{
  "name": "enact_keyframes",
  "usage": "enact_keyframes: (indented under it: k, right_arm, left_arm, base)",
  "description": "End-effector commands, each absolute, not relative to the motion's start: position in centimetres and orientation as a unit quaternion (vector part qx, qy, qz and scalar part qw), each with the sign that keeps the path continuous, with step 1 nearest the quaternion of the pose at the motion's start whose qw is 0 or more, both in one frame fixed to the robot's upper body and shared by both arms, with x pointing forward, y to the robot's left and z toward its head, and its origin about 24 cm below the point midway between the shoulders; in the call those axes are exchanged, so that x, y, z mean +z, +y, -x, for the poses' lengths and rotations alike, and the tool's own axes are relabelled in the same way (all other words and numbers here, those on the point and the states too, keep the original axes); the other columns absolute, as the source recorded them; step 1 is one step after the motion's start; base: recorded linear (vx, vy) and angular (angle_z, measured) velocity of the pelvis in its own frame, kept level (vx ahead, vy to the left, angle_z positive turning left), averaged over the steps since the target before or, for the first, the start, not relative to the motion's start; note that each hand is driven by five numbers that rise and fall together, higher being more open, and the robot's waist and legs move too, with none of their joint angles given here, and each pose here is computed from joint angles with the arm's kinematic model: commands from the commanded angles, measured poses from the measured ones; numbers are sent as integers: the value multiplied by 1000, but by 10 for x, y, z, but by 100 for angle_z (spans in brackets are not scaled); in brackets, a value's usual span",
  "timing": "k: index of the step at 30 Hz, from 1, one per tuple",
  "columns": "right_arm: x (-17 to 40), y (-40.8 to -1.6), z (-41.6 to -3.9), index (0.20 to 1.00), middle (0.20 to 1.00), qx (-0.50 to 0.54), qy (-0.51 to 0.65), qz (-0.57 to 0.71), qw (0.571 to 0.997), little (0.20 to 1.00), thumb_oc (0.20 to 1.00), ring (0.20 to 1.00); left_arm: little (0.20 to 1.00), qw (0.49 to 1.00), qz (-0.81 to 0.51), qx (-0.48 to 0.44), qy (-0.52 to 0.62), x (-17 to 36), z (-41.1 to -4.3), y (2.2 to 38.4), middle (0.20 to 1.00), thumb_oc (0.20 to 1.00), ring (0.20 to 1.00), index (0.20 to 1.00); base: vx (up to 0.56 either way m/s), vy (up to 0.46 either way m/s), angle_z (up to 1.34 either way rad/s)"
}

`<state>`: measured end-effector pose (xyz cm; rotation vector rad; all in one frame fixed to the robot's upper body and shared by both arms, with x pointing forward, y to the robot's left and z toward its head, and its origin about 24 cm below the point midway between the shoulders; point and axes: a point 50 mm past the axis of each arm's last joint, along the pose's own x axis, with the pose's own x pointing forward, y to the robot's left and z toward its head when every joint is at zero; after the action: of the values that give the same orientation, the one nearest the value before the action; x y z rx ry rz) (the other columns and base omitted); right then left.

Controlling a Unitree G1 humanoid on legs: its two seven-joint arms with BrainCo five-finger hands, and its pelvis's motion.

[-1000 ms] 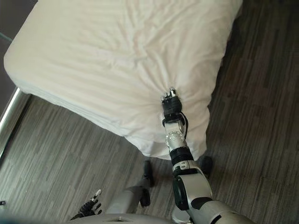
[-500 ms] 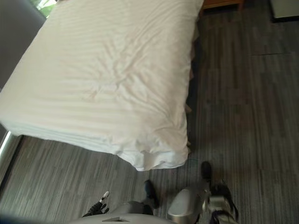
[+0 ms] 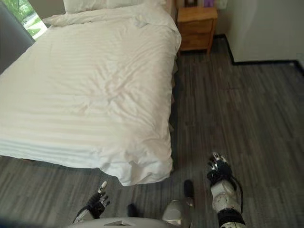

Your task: Making the bed.

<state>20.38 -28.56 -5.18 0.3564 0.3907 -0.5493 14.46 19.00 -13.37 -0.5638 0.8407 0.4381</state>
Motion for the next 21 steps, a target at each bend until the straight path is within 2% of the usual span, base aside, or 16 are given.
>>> enact_keyframes:
  k: [1, 2, 5, 8, 11, 18, 21]
  right_arm:
    - [-8, -310, -218, 1000, 1000, -238, 123, 17, 963, 1000, 1000, 1000]
    - [5, -310, -209, 1000, 1000, -204, 123, 155, 959, 1000, 1000, 1000]
    - [9, -311, -207, 1000, 1000, -196, 121, 172, 958, 1000, 1000, 1000]
    - [25, -310, -211, 1000, 1000, -182, 99, 218, 954, 1000, 1000, 1000]
    - [31, -306, -218, 1000, 1000, -161, 88, 237, 954, 1000, 1000, 1000]
    - [56, -277, -244, 1000, 1000, -107, 20, 260, 959, 1000, 1000, 1000]
    - [76, -261, -254, 1000, 1000, -79, -29, 276, 957, 1000, 1000, 1000]
  left_arm:
    - [1000, 915, 206, 264, 226, -77, -197, 256, 1000, 1000, 1000, 1000]
    - [1000, 948, 126, 270, 112, -22, -214, 287, 1000, 1000, 1000, 1000]
    - [1000, 955, 117, 264, 66, -2, -221, 288, 1000, 1000, 1000, 1000]
    - [1000, 955, 97, 276, -35, 47, -223, 303, 1000, 1000, 1000, 1000]
    - [1000, 955, 70, 280, -68, 64, -223, 309, 1000, 1000, 1000, 1000]
    - [1000, 949, 92, 289, -86, 67, -212, 305, 1000, 1000, 1000, 1000]
    - [1000, 956, 121, 265, -32, 40, -214, 286, 1000, 1000, 1000, 1000]
  base:
    - [-343, 151, 0]
    - [-295, 118, -12]
    - [-220, 79, -104]
    - [-222, 28, -58]
    - [-192, -27, -81]
    - [-152, -165, -101]
    - [-162, -294, -47]
